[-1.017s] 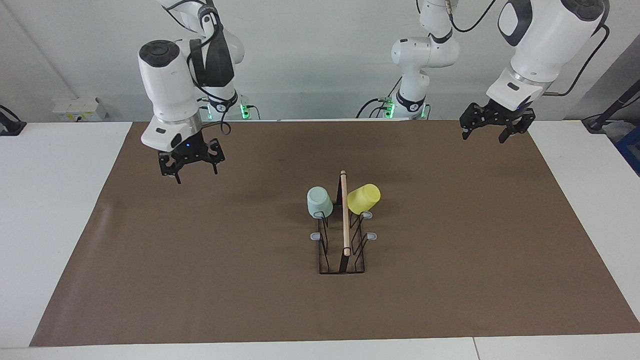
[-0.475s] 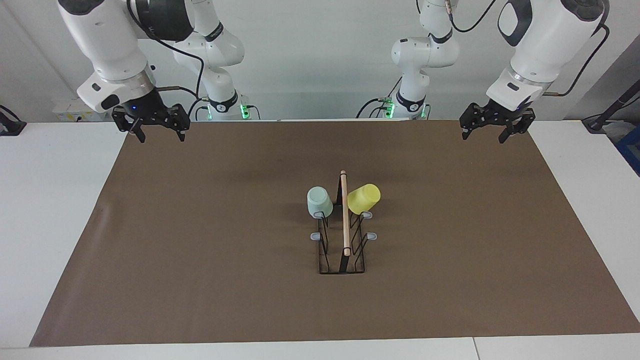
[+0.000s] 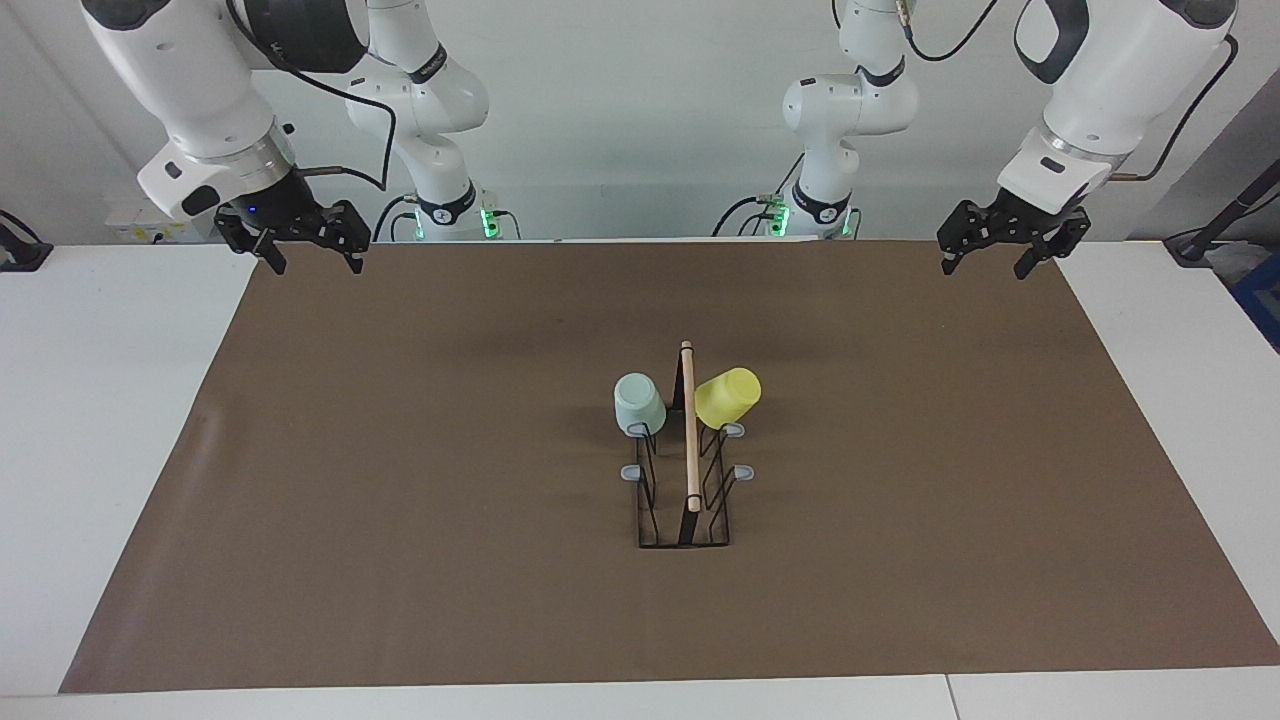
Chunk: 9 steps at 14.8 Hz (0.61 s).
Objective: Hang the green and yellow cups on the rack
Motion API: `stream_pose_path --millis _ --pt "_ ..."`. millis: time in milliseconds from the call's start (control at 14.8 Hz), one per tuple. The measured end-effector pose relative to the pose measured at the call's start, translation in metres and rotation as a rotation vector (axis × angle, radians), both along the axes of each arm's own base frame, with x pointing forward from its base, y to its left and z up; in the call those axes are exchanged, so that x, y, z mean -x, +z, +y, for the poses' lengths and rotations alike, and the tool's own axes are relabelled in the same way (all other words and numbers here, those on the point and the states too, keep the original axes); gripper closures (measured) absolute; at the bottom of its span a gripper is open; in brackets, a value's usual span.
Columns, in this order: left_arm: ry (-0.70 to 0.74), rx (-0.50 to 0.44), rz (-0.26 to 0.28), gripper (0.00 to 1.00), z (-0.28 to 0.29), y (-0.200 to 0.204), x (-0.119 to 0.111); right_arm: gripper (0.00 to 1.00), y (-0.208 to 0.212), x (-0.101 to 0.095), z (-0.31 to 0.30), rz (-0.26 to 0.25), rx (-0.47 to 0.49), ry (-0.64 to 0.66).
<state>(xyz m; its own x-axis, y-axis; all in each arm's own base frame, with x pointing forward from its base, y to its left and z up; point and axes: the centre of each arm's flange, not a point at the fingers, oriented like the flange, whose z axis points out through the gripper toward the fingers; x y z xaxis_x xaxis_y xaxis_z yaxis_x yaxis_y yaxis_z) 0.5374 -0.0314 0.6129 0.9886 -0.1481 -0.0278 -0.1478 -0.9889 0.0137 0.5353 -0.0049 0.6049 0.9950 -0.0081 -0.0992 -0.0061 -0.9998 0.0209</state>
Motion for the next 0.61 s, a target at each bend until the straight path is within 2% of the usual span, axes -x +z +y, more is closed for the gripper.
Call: stream_pose_path --millis 610 --pt "0.005 0.000 -0.004 0.00 0.000 0.003 0.001 0.00 0.021 0.003 0.003 0.009 0.005 0.005"
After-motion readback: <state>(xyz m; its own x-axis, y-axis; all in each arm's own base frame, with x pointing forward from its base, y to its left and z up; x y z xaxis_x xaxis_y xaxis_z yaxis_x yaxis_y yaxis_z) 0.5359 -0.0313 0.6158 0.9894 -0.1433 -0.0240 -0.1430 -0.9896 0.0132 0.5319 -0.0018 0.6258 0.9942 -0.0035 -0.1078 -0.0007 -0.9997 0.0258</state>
